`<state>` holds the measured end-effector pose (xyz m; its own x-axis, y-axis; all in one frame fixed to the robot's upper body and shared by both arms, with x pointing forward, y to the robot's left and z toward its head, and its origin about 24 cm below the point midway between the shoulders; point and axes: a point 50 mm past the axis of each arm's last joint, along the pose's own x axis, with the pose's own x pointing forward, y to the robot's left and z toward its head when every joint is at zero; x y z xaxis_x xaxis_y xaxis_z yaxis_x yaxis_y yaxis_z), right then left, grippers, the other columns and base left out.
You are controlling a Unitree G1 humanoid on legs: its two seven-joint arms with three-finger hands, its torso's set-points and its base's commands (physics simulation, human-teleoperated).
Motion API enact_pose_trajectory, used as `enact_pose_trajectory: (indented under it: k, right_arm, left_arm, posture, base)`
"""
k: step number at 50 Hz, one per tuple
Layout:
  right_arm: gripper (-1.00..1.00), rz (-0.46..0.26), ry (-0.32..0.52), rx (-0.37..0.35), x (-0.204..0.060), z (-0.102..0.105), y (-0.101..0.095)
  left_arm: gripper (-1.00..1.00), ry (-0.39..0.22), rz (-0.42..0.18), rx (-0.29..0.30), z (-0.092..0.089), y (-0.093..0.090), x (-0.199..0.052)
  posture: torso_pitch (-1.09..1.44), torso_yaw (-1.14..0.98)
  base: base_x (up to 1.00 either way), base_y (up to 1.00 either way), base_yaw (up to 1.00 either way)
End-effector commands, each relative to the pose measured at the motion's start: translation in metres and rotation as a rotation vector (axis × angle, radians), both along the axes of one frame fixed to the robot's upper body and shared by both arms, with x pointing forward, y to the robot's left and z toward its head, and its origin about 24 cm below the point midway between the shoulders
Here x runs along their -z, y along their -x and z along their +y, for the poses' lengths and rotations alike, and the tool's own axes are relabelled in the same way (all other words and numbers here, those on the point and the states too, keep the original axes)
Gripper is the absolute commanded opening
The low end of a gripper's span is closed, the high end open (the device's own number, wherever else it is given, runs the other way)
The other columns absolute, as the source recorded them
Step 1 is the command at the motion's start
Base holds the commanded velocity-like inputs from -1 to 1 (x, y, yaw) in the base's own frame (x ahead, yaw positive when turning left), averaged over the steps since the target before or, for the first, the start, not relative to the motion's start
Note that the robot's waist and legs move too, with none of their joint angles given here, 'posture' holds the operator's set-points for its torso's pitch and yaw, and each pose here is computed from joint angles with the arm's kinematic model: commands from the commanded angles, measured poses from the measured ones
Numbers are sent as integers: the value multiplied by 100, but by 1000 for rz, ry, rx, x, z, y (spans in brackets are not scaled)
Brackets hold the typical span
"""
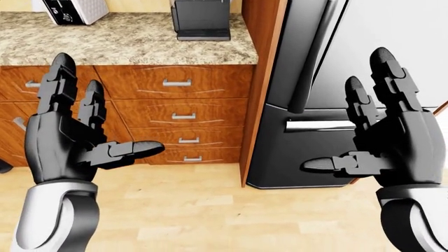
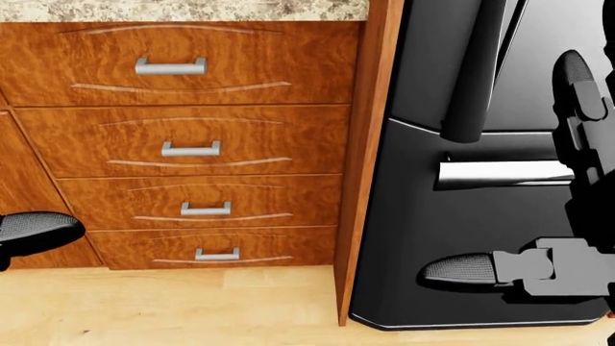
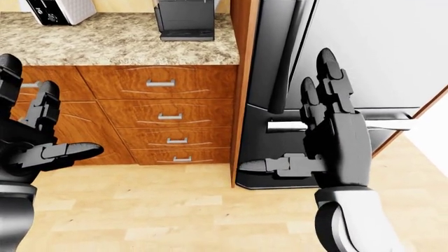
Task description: Navigate to the stove.
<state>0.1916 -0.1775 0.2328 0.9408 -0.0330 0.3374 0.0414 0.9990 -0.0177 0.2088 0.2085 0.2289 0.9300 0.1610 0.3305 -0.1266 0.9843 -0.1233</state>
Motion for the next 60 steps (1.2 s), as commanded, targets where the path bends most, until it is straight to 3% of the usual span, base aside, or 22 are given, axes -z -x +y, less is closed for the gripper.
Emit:
enact_pose_trajectory:
  k: [1, 22, 52, 53, 54, 60]
  right_arm:
    - [100, -78, -14, 26, -10, -3, 5]
    - [100, -63, 5, 4, -4, 0, 3]
    - [100, -50, -1, 6, 2, 0, 2]
    - [100, -50, -2, 6, 2, 0, 2]
    - [100, -48, 0, 8, 2, 0, 2]
    - [100, -49, -9, -1, 0, 1, 2]
  left_arm:
    - [100, -17, -71, 3, -2, 4, -10]
    - [100, 2, -59, 14, -2, 3, -7]
    - [100, -19, -60, 2, -2, 3, -5]
    - [100, 4, -57, 11, -2, 2, -5]
    - [100, -19, -61, -3, -1, 2, -5]
    - [100, -18, -57, 3, -2, 1, -4]
  posture:
    - [0, 0]
    - [0, 0]
    - [0, 0]
    - [0, 0]
    - [0, 0]
    - [0, 0]
  base:
    - [0, 0, 0]
    - [0, 30, 0]
    - [0, 36, 0]
    - [0, 37, 0]
    - [0, 36, 0]
    - [0, 36, 0]
